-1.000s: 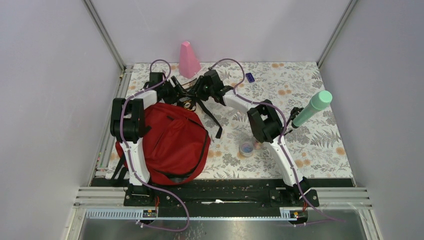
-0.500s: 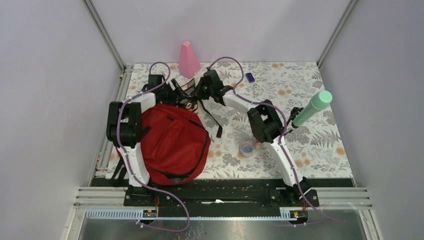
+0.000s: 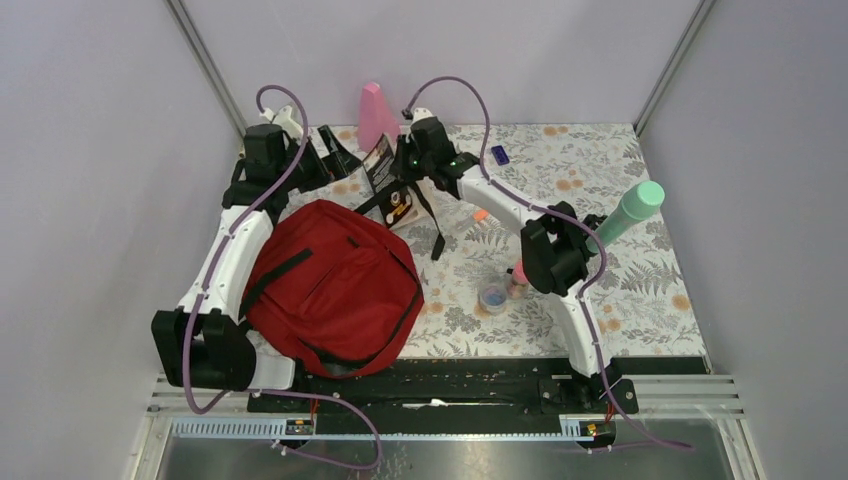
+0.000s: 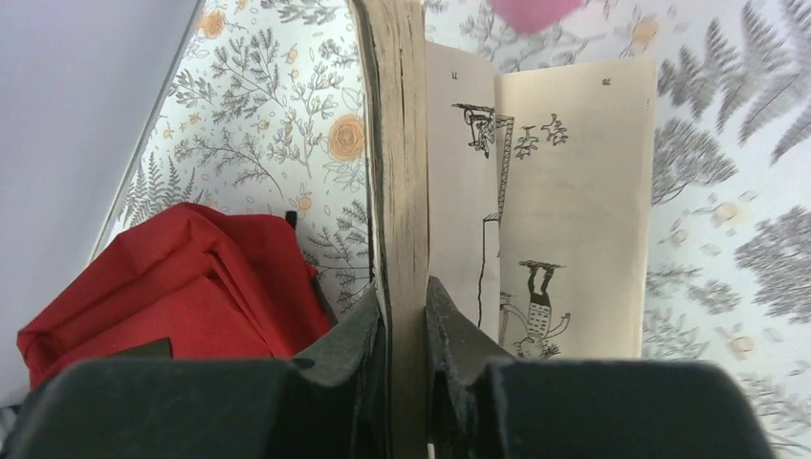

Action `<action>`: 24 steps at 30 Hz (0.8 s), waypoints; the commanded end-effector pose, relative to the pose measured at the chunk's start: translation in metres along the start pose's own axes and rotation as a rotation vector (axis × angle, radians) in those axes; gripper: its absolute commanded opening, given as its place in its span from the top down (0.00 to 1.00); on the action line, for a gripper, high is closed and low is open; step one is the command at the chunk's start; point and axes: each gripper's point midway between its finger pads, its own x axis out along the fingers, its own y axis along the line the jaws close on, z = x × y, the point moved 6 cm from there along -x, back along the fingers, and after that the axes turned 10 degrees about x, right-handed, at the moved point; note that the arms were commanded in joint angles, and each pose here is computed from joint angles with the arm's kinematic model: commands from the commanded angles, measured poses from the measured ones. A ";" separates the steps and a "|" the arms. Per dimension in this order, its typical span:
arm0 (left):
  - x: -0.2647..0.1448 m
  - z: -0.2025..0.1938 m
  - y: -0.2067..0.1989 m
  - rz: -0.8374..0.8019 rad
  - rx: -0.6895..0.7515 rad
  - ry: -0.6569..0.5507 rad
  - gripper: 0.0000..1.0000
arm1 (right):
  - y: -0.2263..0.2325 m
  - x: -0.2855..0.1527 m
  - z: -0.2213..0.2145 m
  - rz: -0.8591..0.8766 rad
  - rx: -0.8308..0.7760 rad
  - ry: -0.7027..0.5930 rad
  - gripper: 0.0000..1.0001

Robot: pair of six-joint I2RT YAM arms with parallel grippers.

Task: Pack the student bag
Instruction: Pick up the book from the center of the board.

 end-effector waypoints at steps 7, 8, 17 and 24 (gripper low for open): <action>-0.022 0.022 -0.028 -0.193 0.180 0.017 0.01 | 0.048 -0.113 0.127 -0.017 -0.280 -0.254 1.00; -0.024 0.021 -0.029 -0.202 0.196 0.021 0.01 | 0.055 -0.123 0.134 0.003 -0.278 -0.273 1.00; -0.058 0.021 -0.041 -0.244 0.239 -0.201 0.01 | 0.108 -0.192 0.127 0.345 -0.135 -0.254 1.00; -0.107 0.017 -0.064 -0.399 0.240 -0.403 0.01 | 0.137 -0.249 0.099 0.637 -0.025 -0.275 1.00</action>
